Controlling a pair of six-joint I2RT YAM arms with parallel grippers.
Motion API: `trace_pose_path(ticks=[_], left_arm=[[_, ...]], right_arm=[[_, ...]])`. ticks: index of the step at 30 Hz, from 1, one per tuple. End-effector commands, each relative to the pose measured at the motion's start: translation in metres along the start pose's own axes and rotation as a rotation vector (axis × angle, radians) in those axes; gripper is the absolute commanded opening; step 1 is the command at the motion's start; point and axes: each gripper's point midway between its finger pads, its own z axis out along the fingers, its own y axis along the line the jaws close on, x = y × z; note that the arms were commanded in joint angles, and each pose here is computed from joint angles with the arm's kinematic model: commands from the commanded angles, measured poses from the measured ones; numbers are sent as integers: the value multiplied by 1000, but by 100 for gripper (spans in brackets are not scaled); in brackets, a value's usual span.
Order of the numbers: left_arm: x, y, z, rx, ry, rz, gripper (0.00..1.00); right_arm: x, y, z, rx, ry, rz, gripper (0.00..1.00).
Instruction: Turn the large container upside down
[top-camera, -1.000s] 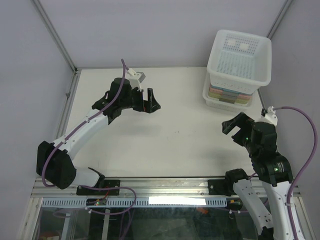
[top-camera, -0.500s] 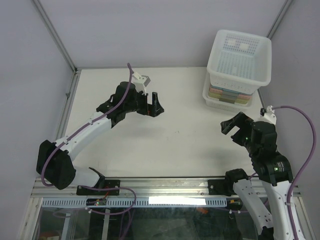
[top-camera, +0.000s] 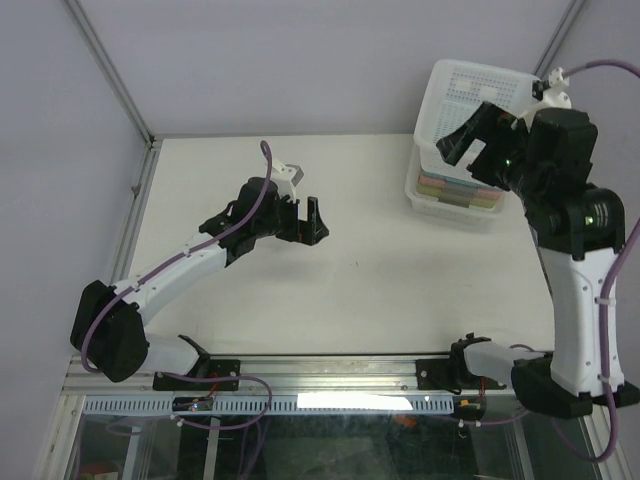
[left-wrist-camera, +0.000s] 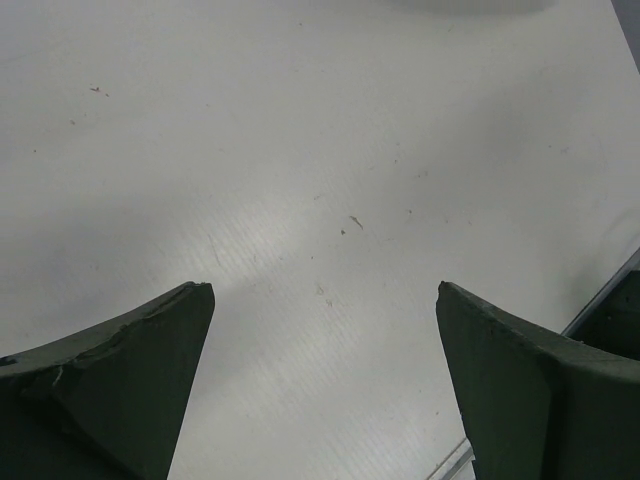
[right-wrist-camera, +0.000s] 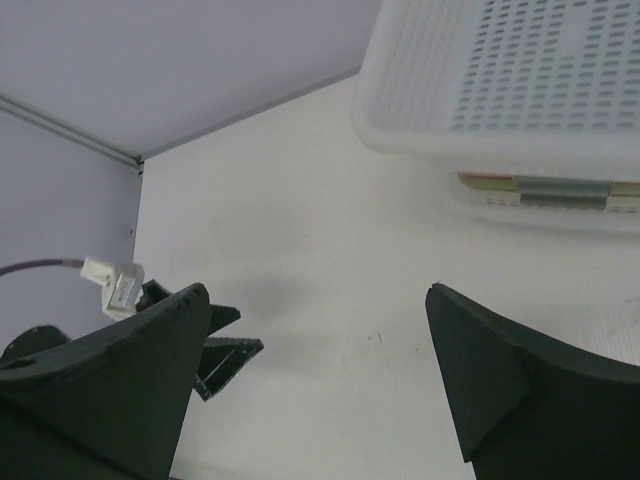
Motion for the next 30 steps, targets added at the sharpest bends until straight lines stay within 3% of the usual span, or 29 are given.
trace_pose_path(ticks=[1,6,16,30], left_arm=[[-31,-9,-11,14,-125,19,99],[-28,-8,-14,10,-123,11,99],[-17,-3,-13,-1,-106,-7,99],[-21,-6,-13,10,-117,-1,99]], right_arm=[[-24,-10,36,134,10,-95,92],[-50,-3,80,241,-44,-168,90],[-51,-11,163,415,-73,-227,89],[-48,-14,210,454,-77,-294,81]])
